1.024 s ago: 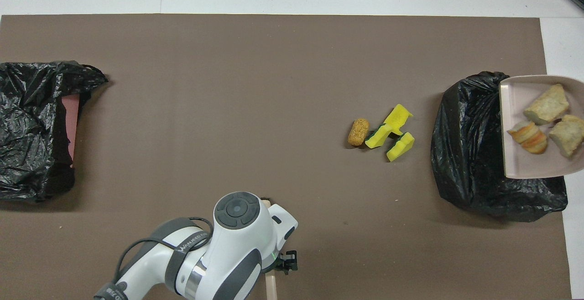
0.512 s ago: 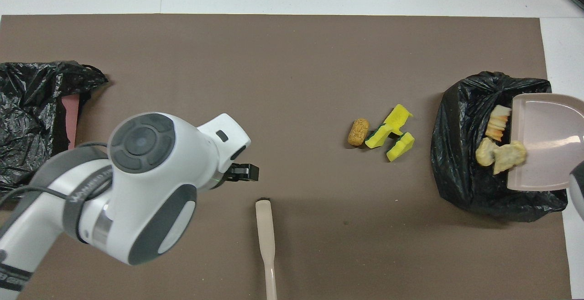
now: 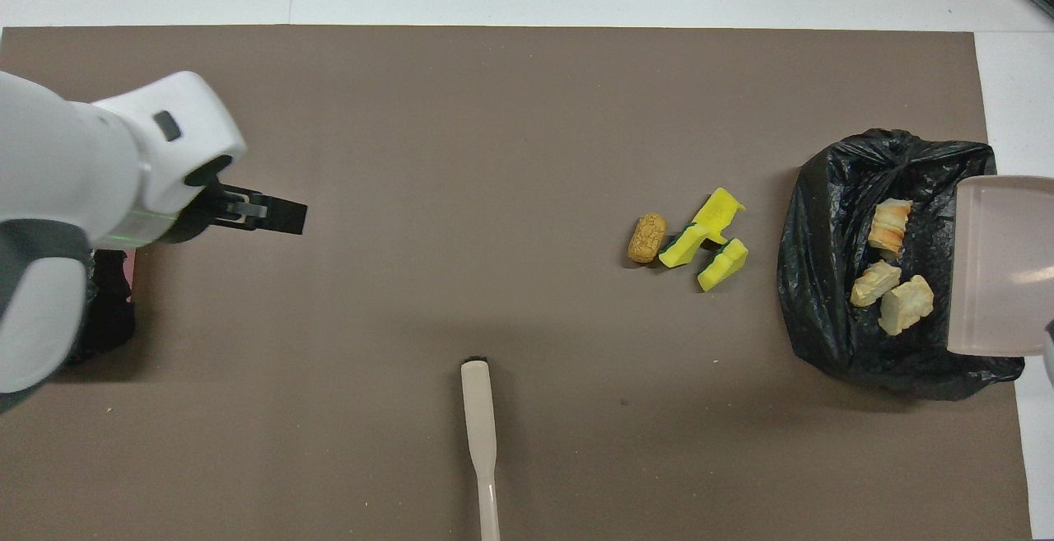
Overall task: Sweep and dump trash in bin
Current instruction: 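Tip the dustpan to dump bread while the left gripper releases the brush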
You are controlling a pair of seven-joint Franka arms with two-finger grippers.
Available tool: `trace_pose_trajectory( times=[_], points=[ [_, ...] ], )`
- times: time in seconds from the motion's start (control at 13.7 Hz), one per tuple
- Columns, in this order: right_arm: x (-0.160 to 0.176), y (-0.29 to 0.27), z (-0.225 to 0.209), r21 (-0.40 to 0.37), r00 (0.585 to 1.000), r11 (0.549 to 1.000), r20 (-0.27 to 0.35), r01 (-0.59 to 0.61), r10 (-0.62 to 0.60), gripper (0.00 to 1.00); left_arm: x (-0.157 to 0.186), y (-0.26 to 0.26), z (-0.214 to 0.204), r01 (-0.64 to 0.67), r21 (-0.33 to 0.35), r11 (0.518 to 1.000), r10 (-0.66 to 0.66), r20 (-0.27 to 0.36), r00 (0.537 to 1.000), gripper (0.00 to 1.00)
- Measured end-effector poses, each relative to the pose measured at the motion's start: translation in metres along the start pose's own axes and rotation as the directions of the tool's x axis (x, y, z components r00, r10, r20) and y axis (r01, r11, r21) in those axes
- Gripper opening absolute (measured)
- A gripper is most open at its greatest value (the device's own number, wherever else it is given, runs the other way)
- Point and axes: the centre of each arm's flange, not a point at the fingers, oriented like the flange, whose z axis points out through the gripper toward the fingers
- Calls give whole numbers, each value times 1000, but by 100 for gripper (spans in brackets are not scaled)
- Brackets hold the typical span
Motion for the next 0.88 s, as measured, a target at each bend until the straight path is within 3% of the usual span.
trace_pose_trajectory(
  times=[0.15,0.37,0.66,0.88],
  points=[
    [-8,0,-3,12,992,1000,-121,-25,27,33,-6,-33,-29,-20,8,1000,20,13,1000,100],
    [3,-1,-6,41,947,997,-313,-61,70,33,-11,-62,-45,-25,13,1000,25,17,1000,100],
    [34,5,-12,79,881,993,-460,-86,113,33,-12,-60,-47,-33,14,999,33,15,999,100],
    [79,18,-15,146,837,974,-499,-173,223,33,-13,-58,-49,-36,14,999,36,13,999,100]
  ],
)
